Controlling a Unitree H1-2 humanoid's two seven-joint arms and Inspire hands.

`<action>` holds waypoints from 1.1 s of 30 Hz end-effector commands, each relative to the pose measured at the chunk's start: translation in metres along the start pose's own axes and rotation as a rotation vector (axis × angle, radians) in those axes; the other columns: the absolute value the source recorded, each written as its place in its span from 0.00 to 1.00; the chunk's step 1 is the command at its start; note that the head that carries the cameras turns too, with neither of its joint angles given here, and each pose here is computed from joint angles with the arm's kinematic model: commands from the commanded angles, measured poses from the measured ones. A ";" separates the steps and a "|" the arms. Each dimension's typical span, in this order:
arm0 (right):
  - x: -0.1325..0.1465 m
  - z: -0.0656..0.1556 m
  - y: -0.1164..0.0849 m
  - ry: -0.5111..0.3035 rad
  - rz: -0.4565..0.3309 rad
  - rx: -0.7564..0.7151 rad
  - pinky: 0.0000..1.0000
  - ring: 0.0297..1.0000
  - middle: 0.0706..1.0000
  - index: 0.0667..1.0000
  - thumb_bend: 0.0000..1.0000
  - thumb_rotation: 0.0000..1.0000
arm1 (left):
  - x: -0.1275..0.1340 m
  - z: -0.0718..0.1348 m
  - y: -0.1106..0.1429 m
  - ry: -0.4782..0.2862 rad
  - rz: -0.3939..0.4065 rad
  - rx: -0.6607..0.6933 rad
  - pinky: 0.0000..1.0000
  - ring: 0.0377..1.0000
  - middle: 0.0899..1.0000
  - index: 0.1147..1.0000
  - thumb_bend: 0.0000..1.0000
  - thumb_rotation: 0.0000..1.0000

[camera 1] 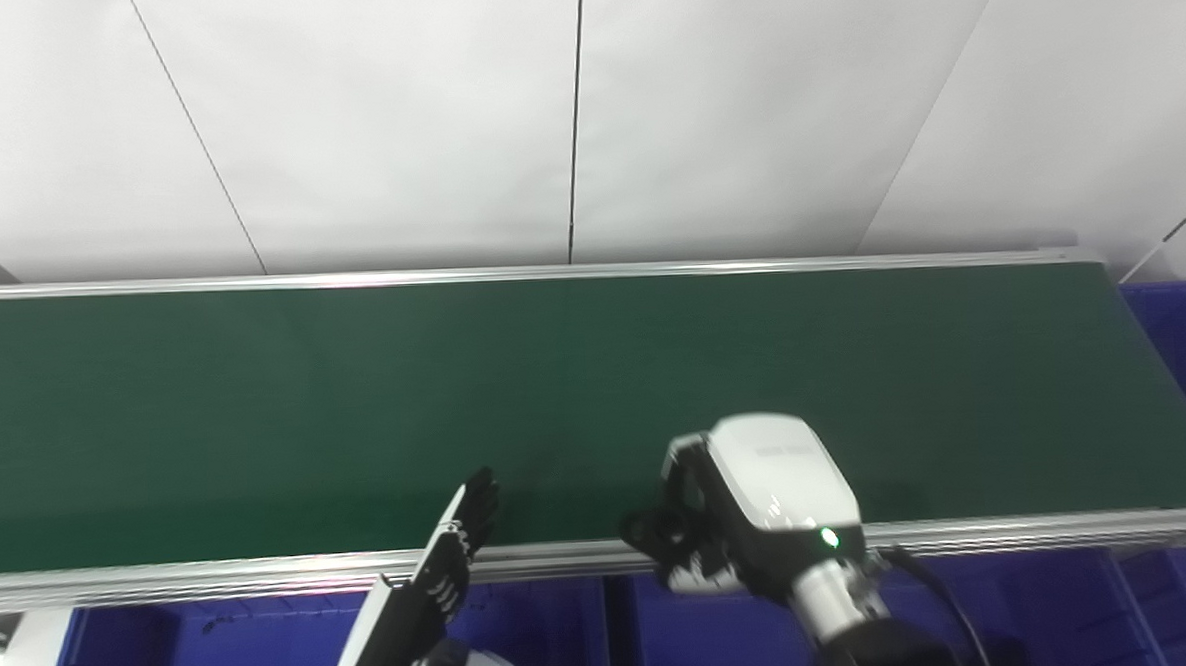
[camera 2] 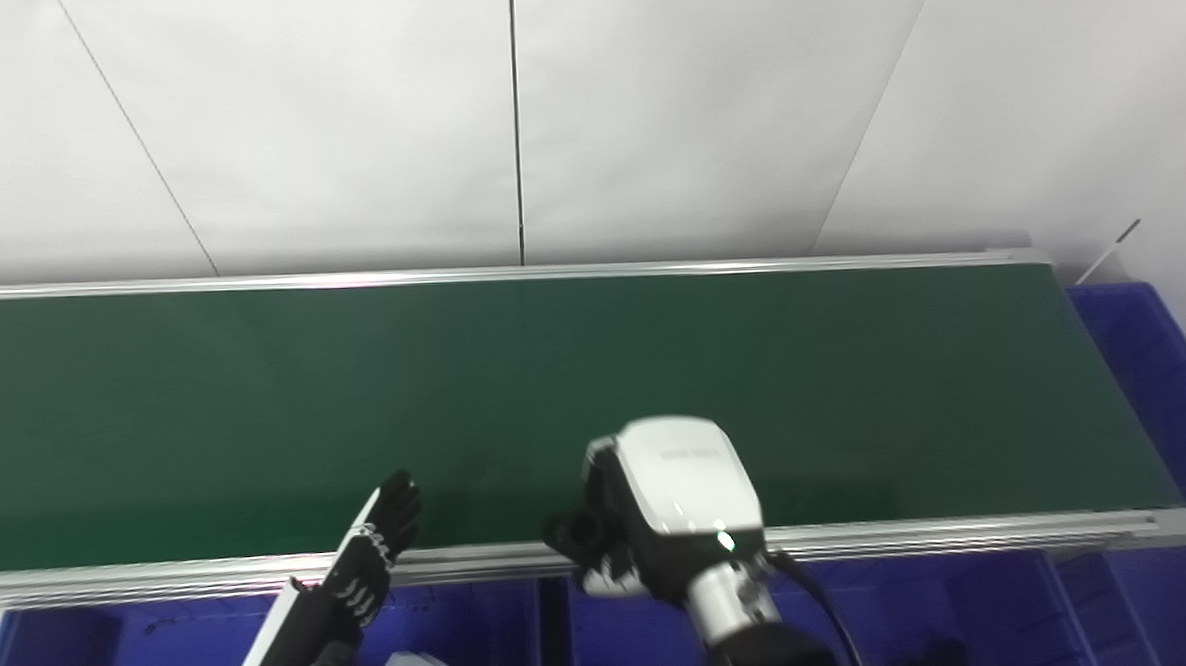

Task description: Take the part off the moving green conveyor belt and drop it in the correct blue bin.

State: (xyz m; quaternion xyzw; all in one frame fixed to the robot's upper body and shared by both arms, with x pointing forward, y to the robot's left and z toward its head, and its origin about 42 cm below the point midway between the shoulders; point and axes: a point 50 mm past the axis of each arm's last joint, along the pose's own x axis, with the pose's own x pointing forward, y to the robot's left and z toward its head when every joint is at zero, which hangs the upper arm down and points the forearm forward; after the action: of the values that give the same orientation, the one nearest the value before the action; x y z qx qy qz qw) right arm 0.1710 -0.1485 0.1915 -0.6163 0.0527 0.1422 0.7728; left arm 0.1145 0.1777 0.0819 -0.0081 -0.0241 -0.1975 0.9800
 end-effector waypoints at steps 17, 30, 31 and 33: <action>-0.022 -0.004 0.050 0.134 0.098 -0.010 0.11 0.16 0.23 0.45 0.51 0.14 | 0.006 0.021 0.027 -0.045 -0.036 -0.002 1.00 1.00 1.00 1.00 0.68 0.86; -0.024 -0.003 0.051 0.186 0.114 -0.198 0.72 0.74 0.80 0.80 0.99 0.69 | 0.009 0.027 0.033 -0.046 -0.045 0.004 1.00 1.00 1.00 1.00 0.67 0.84; -0.024 -0.002 0.051 0.185 0.120 -0.209 0.80 0.78 0.83 0.82 1.00 0.75 | 0.009 0.027 0.033 -0.050 -0.046 0.006 1.00 1.00 1.00 1.00 0.66 0.84; -0.023 0.000 0.051 0.185 0.135 -0.218 0.83 0.81 0.85 0.83 1.00 0.79 | 0.010 0.027 0.034 -0.053 -0.041 0.013 1.00 1.00 1.00 1.00 0.66 0.84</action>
State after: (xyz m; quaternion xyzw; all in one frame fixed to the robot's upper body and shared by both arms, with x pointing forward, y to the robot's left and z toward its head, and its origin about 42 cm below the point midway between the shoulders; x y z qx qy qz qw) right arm 0.1356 -0.1468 0.1397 -0.6984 0.1653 0.1434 0.6815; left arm 0.1325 0.2050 0.0987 -0.0067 -0.0209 -0.2144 0.9765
